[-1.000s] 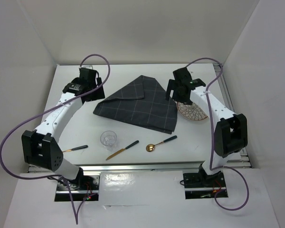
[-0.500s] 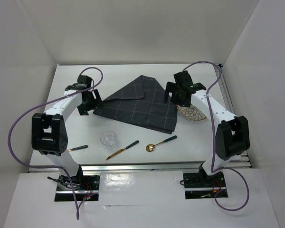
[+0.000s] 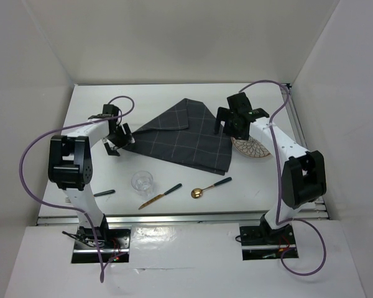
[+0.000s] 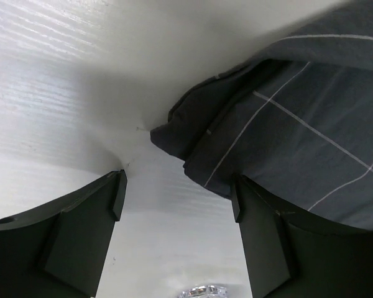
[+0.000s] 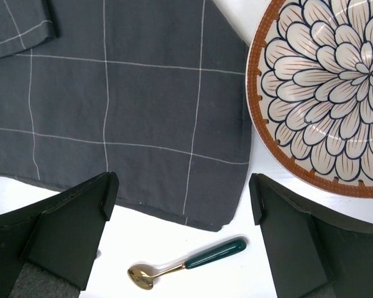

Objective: Set the dinner table for one person

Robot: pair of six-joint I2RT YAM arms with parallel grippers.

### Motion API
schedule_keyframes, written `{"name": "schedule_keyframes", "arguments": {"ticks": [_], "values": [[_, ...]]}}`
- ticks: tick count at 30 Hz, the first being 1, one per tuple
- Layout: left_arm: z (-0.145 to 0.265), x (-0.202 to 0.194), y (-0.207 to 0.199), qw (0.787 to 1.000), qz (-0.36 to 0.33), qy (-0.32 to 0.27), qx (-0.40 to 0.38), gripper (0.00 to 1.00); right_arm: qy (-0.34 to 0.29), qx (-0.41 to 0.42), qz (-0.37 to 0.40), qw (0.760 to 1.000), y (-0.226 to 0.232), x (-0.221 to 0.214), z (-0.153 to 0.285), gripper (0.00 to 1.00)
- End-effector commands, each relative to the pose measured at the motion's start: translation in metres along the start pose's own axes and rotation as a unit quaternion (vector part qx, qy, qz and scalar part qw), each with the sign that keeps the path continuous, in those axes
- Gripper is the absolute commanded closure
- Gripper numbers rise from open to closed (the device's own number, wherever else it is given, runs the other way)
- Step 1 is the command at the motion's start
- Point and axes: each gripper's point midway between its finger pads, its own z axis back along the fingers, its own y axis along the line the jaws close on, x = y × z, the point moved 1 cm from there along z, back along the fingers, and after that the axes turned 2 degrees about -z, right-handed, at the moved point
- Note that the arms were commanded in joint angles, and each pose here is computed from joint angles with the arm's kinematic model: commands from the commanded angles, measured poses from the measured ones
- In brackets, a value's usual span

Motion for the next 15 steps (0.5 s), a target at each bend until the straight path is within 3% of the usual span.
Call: {"name": "schedule_keyframes", "arguments": {"ticks": [1, 9, 15], "values": [[-0.004, 0.01, -0.004, 1.0, -0.016, -0.011, -0.005, 0.15, -0.018, 0.006, -0.006, 1.0, 0.004, 0.014, 0.001, 0.0], [-0.016, 0.016, -0.004, 1.0, -0.021, -0.013, -0.001, 0.18, -0.01, 0.001, -0.01, 1.0, 0.004, 0.012, -0.003, 0.0], [-0.017, 0.026, -0.007, 0.999, -0.021, -0.028, -0.002, 0.3, -0.008, -0.005, -0.01, 1.0, 0.001, 0.011, -0.003, 0.0]]}}
